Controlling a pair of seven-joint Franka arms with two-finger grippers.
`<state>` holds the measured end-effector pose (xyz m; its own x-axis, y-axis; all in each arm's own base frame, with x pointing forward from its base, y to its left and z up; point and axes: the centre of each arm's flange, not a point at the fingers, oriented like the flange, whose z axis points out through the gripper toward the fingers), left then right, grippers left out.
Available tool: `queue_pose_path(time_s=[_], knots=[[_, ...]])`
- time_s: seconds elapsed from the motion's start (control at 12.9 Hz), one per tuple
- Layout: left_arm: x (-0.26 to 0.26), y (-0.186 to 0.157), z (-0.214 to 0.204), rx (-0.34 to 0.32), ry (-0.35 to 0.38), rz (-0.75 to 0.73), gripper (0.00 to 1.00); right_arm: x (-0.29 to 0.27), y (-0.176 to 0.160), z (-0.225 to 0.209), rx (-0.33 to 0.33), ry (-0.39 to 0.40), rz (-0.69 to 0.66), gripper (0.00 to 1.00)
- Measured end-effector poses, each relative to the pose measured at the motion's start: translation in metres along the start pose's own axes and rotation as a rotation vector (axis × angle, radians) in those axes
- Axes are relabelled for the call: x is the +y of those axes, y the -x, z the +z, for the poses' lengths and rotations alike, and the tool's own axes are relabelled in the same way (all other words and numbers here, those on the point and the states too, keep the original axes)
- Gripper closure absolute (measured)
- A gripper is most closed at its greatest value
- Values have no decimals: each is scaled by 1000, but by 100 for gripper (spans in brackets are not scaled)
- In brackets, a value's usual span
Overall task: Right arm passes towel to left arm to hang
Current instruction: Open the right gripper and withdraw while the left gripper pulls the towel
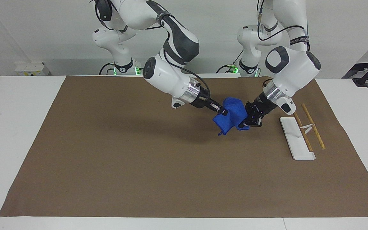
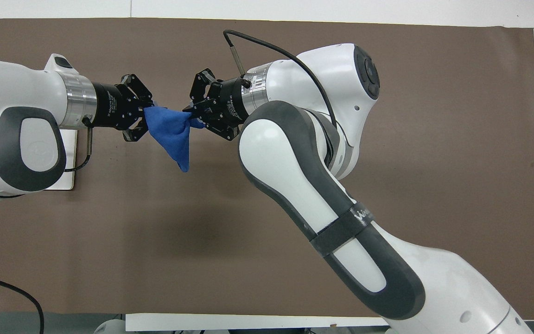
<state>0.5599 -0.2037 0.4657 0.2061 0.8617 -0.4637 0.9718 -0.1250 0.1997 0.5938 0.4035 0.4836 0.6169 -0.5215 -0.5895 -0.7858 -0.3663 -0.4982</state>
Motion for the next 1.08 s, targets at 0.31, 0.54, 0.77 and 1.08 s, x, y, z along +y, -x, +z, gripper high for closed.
queue_pose_path(time_s=[0.31, 0.54, 0.77, 1.08], knots=[[3, 2, -9, -9, -22, 24, 98, 0, -2, -1, 24, 14, -47, 28], [5, -10, -14, -7, -28, 11, 98, 1, -18, -11, 160, 96, -232, 0], [6, -30, -22, -1, -32, -21, 98, 7, -53, -34, 311, 270, -444, 0], [7, -102, -55, 16, -34, -136, 98, 22, -117, -133, 435, 577, -650, 0]])
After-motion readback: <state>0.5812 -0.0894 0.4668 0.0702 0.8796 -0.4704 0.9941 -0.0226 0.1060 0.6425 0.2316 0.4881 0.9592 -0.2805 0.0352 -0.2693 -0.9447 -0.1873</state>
